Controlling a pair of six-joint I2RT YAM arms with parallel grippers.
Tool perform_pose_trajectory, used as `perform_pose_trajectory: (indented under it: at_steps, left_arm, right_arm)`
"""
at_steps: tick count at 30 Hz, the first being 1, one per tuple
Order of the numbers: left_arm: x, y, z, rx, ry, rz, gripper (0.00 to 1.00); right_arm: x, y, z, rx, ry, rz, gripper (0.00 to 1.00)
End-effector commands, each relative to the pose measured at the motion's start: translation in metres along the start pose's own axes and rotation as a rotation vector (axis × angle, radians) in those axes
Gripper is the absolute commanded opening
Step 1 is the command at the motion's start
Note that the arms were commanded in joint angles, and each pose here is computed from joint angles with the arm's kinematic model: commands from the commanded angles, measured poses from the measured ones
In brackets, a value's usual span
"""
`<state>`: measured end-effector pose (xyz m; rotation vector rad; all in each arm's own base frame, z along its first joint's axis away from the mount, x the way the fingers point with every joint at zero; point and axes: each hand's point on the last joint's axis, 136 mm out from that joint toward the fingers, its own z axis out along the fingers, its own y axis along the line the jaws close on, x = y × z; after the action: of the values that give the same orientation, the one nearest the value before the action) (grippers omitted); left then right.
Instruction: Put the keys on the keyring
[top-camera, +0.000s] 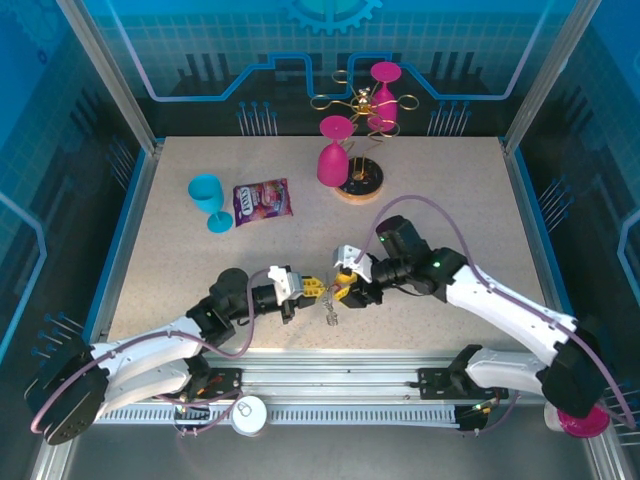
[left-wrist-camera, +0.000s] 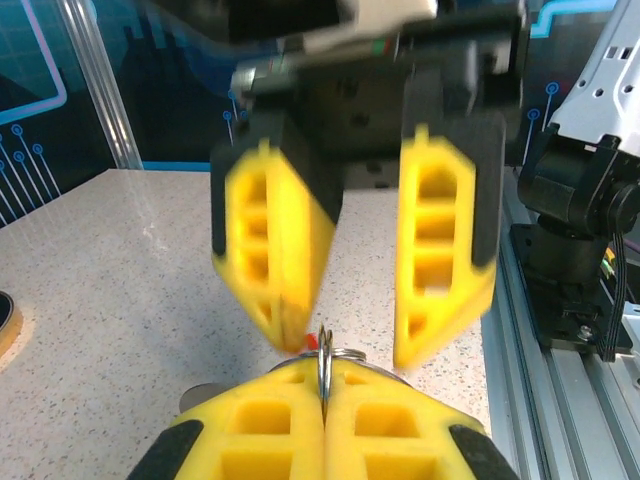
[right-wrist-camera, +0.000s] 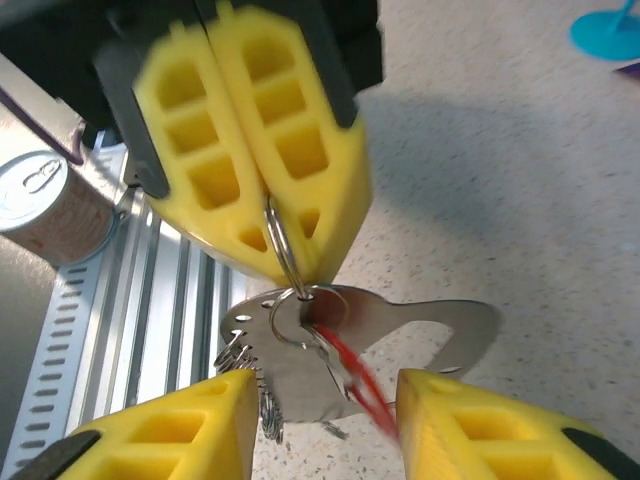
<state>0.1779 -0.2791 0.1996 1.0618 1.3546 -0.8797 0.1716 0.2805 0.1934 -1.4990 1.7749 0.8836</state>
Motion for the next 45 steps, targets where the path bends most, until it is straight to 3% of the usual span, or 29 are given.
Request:
perform_pose_trajectory:
  at_steps: [1, 9, 26, 34, 38, 45]
  left_arm:
    - [-0.002, -0.008, 0.001, 0.042, -0.022, 0.029, 0.00]
    - [0.000, -0.010, 0.003, 0.056, -0.014, 0.025, 0.00]
    - [0.004, -0.012, 0.005, 0.070, -0.003, 0.012, 0.00]
    - [0.004, -0.014, 0.008, 0.093, -0.005, 0.000, 0.00]
    - [0.005, -0.013, 0.011, 0.097, -0.008, -0.010, 0.00]
    - [0.009, -0.012, 0.009, 0.083, 0.007, -0.022, 0.00]
  right_arm:
    - [-0.011, -0.001, -0.013, 0.036, -0.076, -0.034, 0.43]
    - [-0.023, 0.001, -0.004, -0.023, -0.099, -0.059, 0.30]
    - [-0.022, 0.013, 0.014, -0.112, -0.083, -0.095, 0.28]
    - [-0.029, 0.011, 0.021, -0.127, -0.079, -0.116, 0.14]
    - [-0.023, 0.012, 0.027, -0.145, -0.046, -0.119, 0.01]
    - [-0.001, 0.012, 0.030, -0.135, 0.060, -0.106, 0.00]
